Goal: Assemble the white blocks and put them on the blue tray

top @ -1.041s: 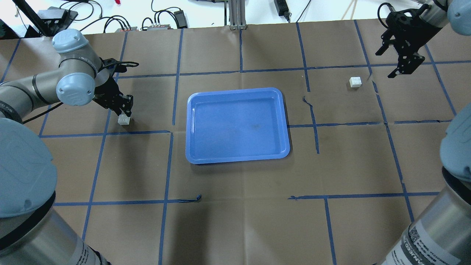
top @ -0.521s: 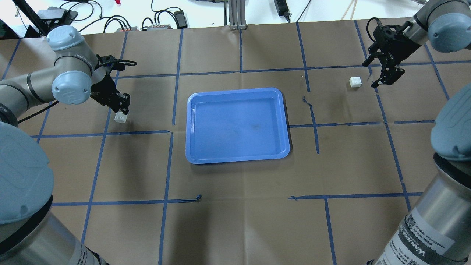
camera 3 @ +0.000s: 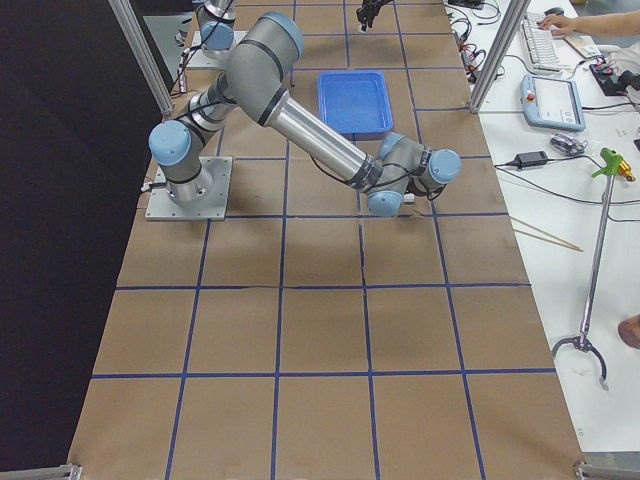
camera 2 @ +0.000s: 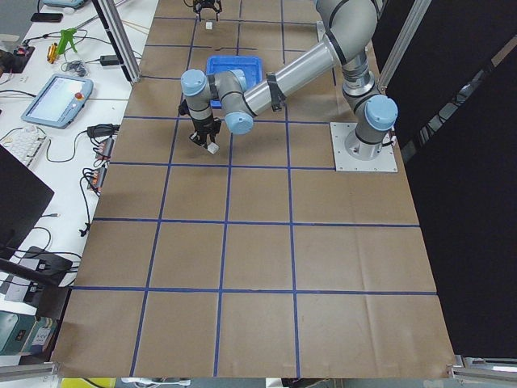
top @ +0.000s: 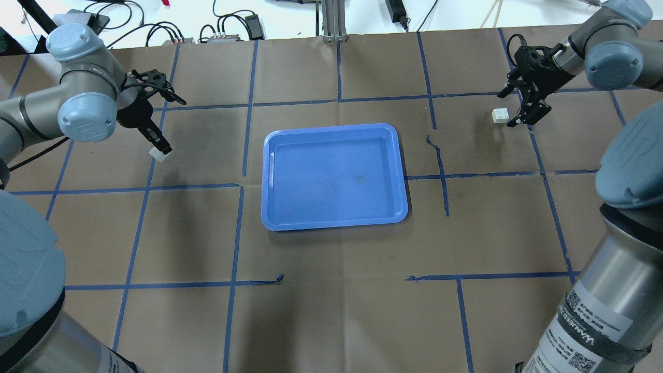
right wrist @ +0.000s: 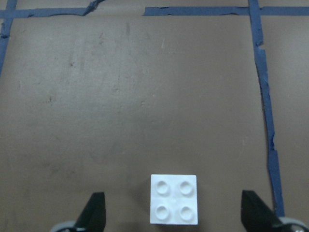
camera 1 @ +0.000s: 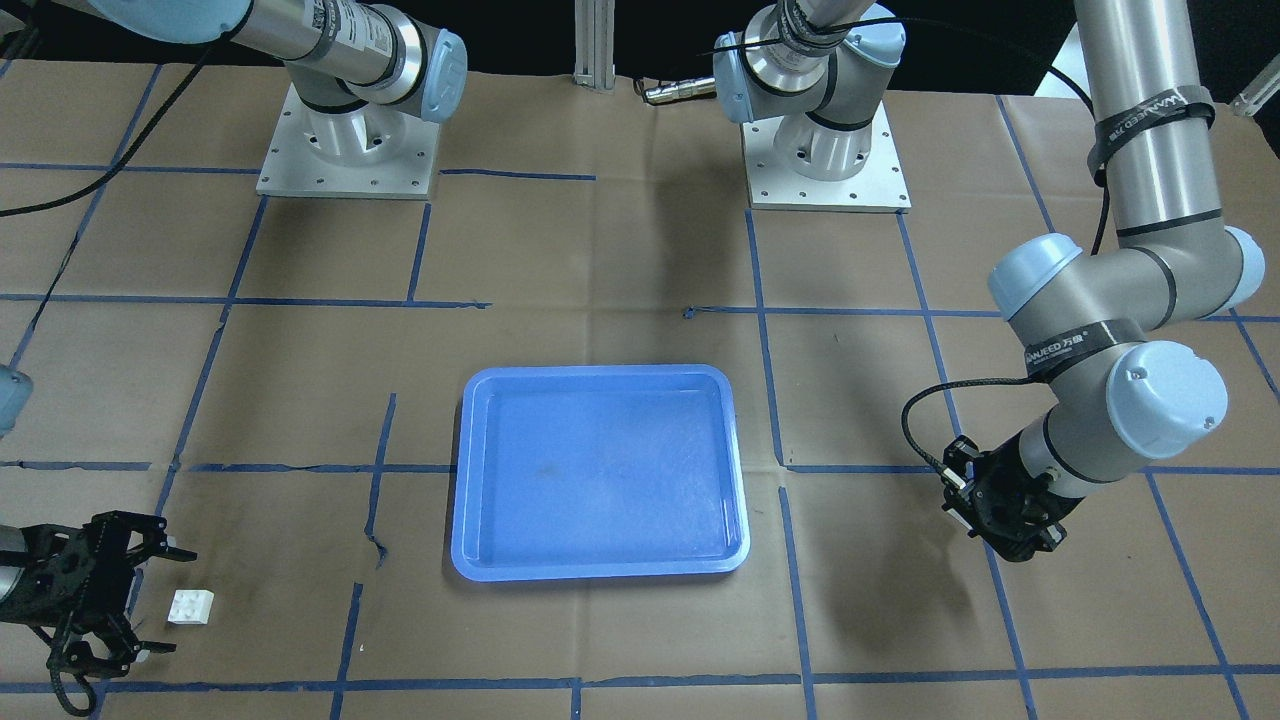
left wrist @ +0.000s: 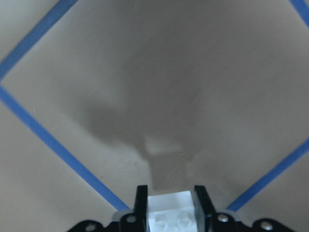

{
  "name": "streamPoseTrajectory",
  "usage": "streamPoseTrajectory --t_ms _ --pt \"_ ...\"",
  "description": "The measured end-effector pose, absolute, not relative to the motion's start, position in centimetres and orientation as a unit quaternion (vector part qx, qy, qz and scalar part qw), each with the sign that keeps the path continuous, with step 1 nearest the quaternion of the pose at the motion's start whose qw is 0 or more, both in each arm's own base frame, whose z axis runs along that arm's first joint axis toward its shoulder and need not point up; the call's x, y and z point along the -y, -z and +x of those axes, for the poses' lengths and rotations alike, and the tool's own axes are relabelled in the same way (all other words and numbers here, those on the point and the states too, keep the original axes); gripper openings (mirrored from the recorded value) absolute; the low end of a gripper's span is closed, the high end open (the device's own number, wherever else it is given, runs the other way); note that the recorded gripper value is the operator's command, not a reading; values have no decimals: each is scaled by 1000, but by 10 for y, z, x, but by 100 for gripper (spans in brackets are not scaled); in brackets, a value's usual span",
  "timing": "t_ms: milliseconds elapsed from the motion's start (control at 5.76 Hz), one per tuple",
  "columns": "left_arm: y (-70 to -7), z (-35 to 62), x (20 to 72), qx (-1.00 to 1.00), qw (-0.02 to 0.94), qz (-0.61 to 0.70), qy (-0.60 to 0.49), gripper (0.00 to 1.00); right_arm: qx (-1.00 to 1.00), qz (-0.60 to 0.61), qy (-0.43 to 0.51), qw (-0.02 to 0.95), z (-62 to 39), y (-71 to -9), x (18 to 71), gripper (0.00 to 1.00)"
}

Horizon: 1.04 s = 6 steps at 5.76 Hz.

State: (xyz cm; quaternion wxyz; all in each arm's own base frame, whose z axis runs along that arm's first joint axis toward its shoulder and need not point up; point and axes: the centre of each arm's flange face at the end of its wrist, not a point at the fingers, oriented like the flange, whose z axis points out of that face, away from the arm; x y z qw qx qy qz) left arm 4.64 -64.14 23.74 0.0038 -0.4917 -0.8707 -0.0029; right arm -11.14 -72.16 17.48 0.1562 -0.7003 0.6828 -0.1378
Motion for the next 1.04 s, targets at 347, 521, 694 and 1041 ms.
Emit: streamPoseTrajectory --t_ms 347,521,694,1041 --pt "-245 35 648 759 -11 -651 -10 19 -682 -700 134 161 -111 -166 719 91" --pt "-248 12 651 717 -18 -697 -15 19 -682 -700 134 161 -111 -167 719 79" --pt "-252 -24 652 683 -25 -730 -19 19 -682 -700 136 161 -111 -167 719 69" --pt "-260 -113 647 636 -34 -771 -26 19 -682 -701 138 158 -112 -169 720 47"
